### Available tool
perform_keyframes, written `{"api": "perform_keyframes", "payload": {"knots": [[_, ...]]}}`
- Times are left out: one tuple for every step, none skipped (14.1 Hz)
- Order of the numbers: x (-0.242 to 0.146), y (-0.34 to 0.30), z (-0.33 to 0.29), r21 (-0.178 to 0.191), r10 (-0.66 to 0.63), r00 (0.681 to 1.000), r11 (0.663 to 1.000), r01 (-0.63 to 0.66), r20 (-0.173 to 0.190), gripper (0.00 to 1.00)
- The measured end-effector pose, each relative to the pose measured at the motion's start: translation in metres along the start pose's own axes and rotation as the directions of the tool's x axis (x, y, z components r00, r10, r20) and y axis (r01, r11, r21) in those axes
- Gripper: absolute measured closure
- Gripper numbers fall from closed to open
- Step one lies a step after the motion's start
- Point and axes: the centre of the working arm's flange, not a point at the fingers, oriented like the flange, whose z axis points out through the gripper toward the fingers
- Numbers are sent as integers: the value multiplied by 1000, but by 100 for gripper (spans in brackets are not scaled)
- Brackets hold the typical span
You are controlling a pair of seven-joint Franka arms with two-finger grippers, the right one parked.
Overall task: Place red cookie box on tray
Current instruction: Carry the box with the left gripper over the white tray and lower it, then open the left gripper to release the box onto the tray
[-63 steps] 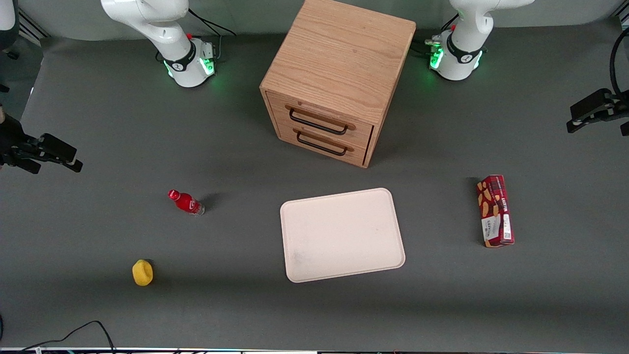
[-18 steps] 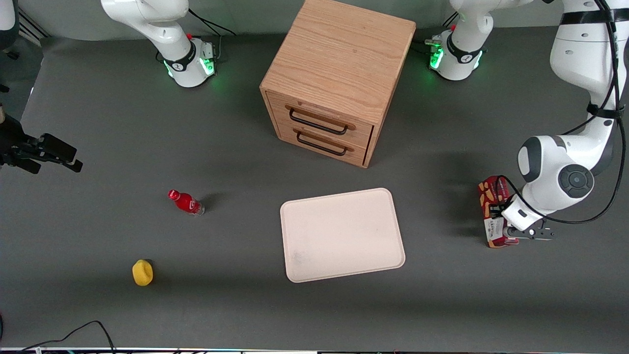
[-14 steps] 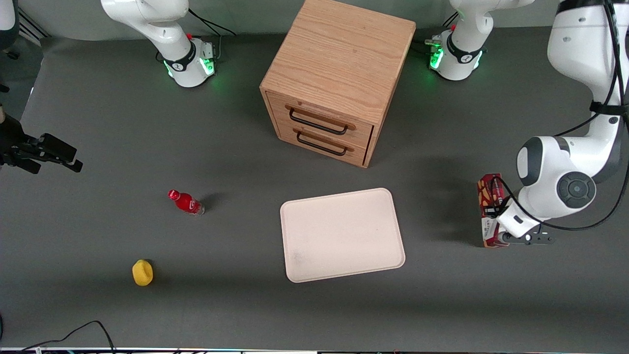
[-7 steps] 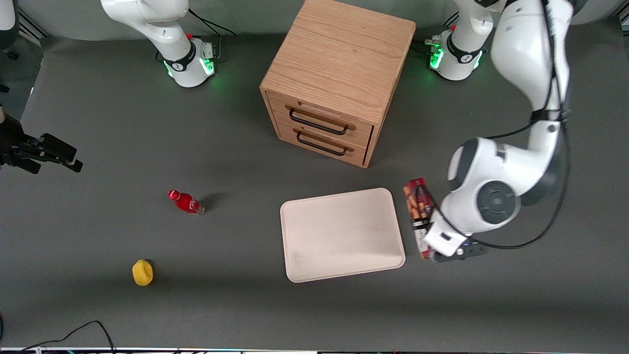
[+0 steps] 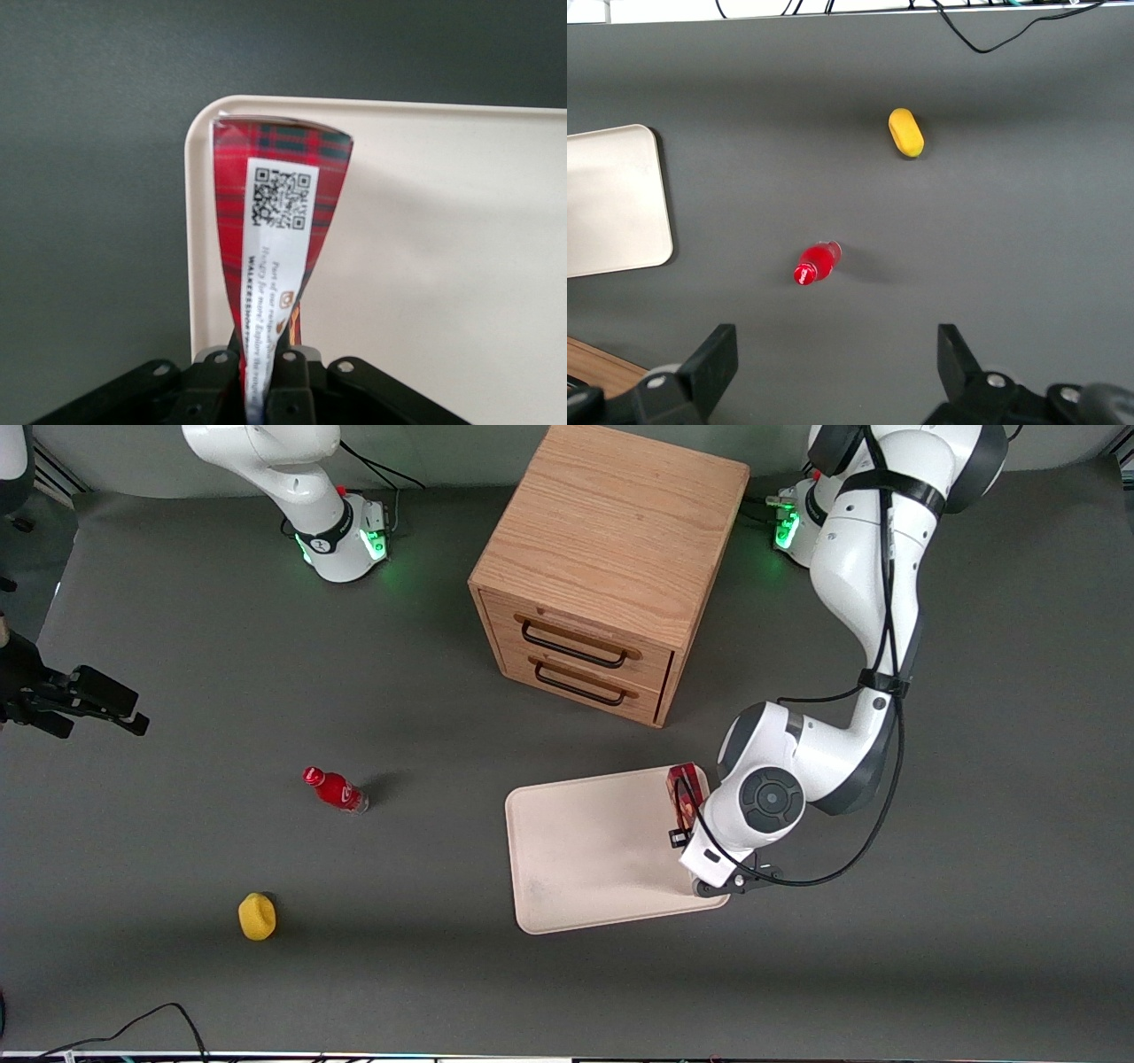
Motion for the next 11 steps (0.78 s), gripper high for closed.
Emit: {"api": "perform_keyframes", "payload": {"knots": [[0,0,3,6,4,1000,1000,-4,-3,89],[1,-1,7,16,11,1000,1000,-11,-11,84],[2,-1,9,26,19,1000,1000,-18,-19,76],[2,-1,9,32,24,999,999,-23,-26,63],[3,0,7,32,25,999,999,-24,-30,53],[4,-1,4,30,23,999,999,-22,-37,41],[8,-3,-3,29,19,999,999,-18,-49,31],[13,-7,-12,28,12,998,1000,-10,-65,19],[22,-18,-25,26,-5,997,1000,7,-80,10],[31,-35,-40,33,-18,996,999,21,-83,0],[41,-59,-59,43,-10,997,999,13,-75,0]]}}
